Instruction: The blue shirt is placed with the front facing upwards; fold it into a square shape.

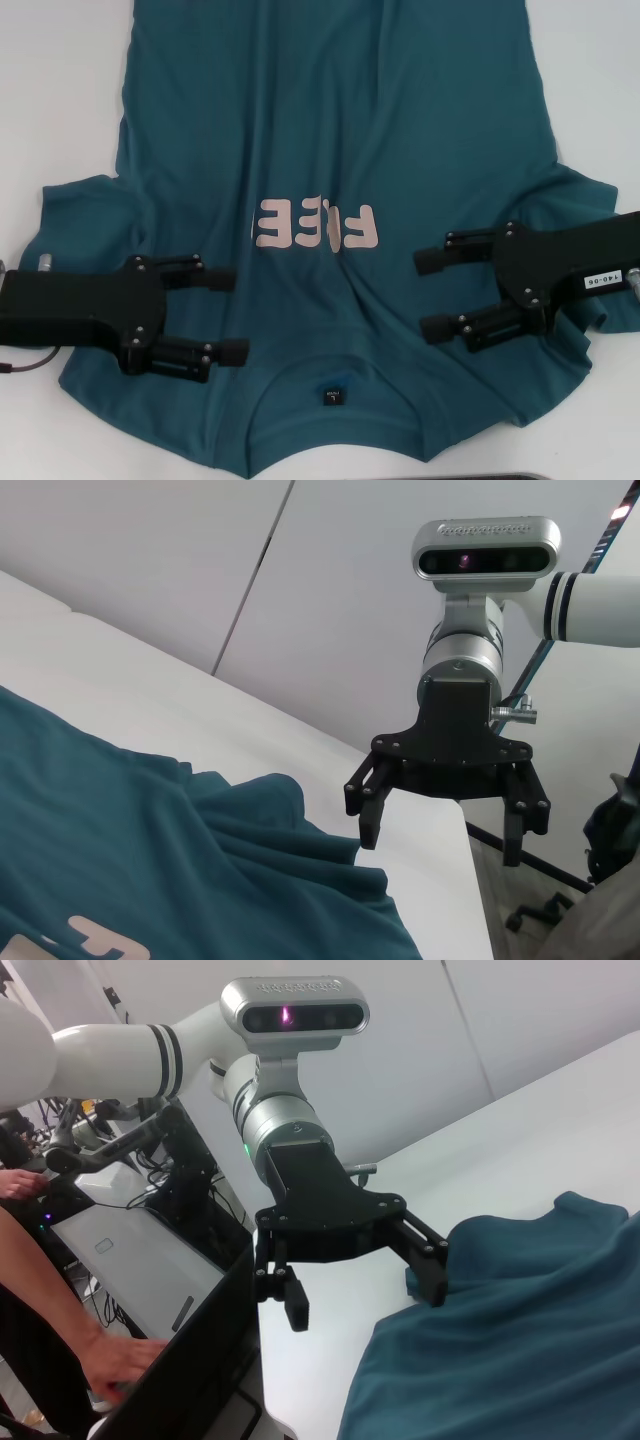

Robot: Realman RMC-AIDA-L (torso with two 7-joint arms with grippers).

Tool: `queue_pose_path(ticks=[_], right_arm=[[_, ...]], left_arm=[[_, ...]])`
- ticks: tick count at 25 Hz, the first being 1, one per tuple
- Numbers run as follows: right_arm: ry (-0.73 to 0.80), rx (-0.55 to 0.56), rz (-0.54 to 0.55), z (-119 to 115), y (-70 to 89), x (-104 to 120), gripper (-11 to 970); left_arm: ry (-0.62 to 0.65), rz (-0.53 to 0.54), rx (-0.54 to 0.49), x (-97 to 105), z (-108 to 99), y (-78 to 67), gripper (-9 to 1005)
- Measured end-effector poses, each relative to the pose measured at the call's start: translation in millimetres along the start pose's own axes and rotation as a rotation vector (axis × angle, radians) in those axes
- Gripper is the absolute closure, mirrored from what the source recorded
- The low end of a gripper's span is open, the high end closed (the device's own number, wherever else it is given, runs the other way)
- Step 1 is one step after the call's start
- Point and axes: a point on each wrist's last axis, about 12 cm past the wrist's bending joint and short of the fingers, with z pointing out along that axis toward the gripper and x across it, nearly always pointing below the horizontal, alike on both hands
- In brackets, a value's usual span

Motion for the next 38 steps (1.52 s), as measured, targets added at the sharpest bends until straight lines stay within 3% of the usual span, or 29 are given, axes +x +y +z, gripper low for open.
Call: queue_pose_path(ticks=[15, 18, 20, 23, 28, 32, 34, 38], right_arm=[[-0.001, -0.005, 0.004, 0.4, 0.3, 0.2, 46], [-0.002, -0.009, 0.008, 0.6, 0.2, -1.1, 47], [-0.001, -0.009, 0.024, 0.8, -0.9, -3.7, 47], [0.002, -0.006, 0.068, 1.0, -3.7, -9.8, 47], [-0.035, 0.031, 0.179, -2.8, -12.4, -28.1, 48], [-0.081, 0.070, 0.264, -8.2, -19.9, -40.1, 48], [-0.097, 0.087, 0.300, -11.2, -23.0, -44.4, 48], [-0.118, 0.105, 0.351, -15.0, -27.0, -51.5, 49]], left_arm=[[-0.008, -0.008, 0.002, 1.0, -2.2, -1.5, 49], [-0.049, -0.083, -0.030, -4.2, -7.5, 1.4, 49], [-0.077, -0.217, -0.064, -13.0, -13.8, 6.7, 48], [-0.105, -0.530, -0.125, -27.5, -26.8, 19.0, 52], [-0.284, -0.955, -0.232, -24.4, -51.0, 32.6, 57], [-0.394, -1.055, -0.306, -11.9, -68.7, 34.6, 64], [-0.471, -1.141, -0.402, 3.3, -92.1, 36.8, 69], [-0.498, -1.230, -0.460, 20.2, -107.5, 36.3, 81]])
